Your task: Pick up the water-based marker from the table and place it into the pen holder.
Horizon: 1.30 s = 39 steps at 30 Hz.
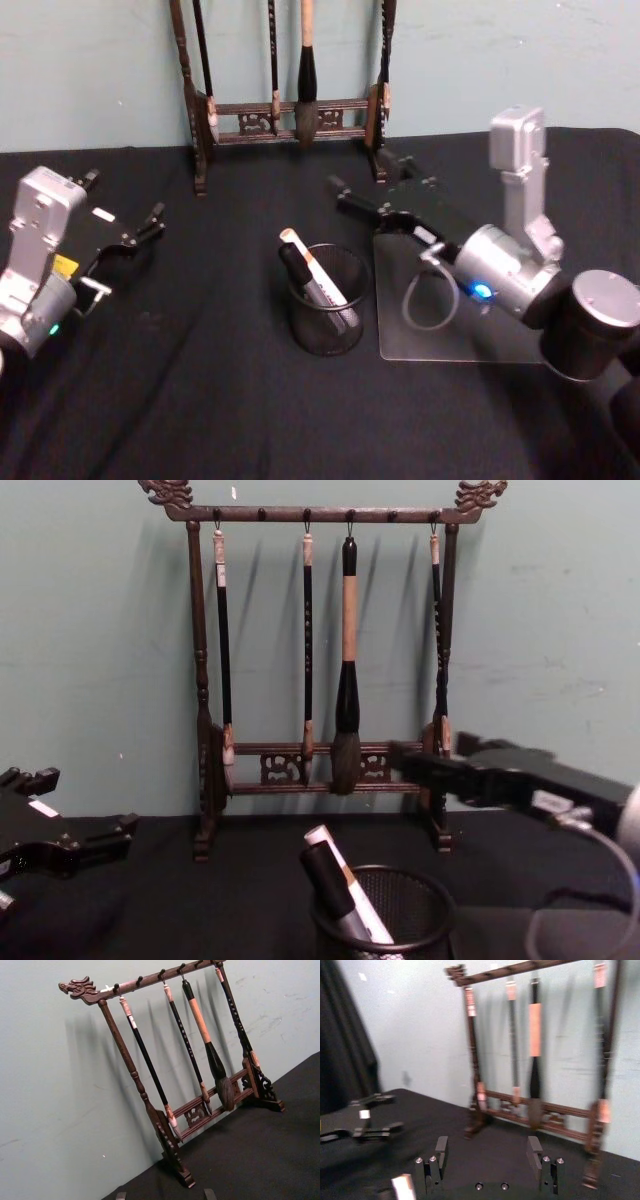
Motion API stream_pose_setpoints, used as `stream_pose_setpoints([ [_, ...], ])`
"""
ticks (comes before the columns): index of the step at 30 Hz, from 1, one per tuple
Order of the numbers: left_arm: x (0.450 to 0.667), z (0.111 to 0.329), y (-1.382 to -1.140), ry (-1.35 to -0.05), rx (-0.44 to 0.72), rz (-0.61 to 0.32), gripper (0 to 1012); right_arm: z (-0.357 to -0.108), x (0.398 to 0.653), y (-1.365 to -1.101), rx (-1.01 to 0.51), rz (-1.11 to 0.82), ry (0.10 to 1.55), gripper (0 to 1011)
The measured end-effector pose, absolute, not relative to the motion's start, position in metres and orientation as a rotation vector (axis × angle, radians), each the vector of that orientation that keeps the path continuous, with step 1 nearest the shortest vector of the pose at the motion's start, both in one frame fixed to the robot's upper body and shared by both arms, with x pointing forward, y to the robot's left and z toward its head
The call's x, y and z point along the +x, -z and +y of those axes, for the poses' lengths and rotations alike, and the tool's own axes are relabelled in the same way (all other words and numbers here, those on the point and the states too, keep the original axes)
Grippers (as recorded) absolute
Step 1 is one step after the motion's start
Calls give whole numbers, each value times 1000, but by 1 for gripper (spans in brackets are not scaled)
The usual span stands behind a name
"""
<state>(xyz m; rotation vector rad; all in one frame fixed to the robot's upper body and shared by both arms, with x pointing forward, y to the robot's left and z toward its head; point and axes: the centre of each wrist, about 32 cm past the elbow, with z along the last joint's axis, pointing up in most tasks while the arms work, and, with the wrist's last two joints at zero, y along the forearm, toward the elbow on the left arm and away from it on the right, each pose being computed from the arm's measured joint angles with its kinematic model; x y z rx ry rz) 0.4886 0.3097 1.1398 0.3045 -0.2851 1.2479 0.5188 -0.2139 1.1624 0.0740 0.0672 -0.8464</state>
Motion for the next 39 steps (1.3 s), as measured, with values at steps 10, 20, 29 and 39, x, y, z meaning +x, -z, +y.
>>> stream_pose_setpoints([
  [10,489,310,-1140,-1248,304,-285,1001,-251,512,-1158,8,-2,1053,1002],
  [20,489,310,-1140,-1248,304,-285,1001,-264,506,-1132,-65,-46,1172,1002],
  [29,489,310,-1140,-1248,304,-285,1001,-263,505,-1113,-115,-52,1196,1002],
  [39,489,310,-1140,-1248,304,-285,1001,-262,505,-1110,-129,-55,1198,1003],
])
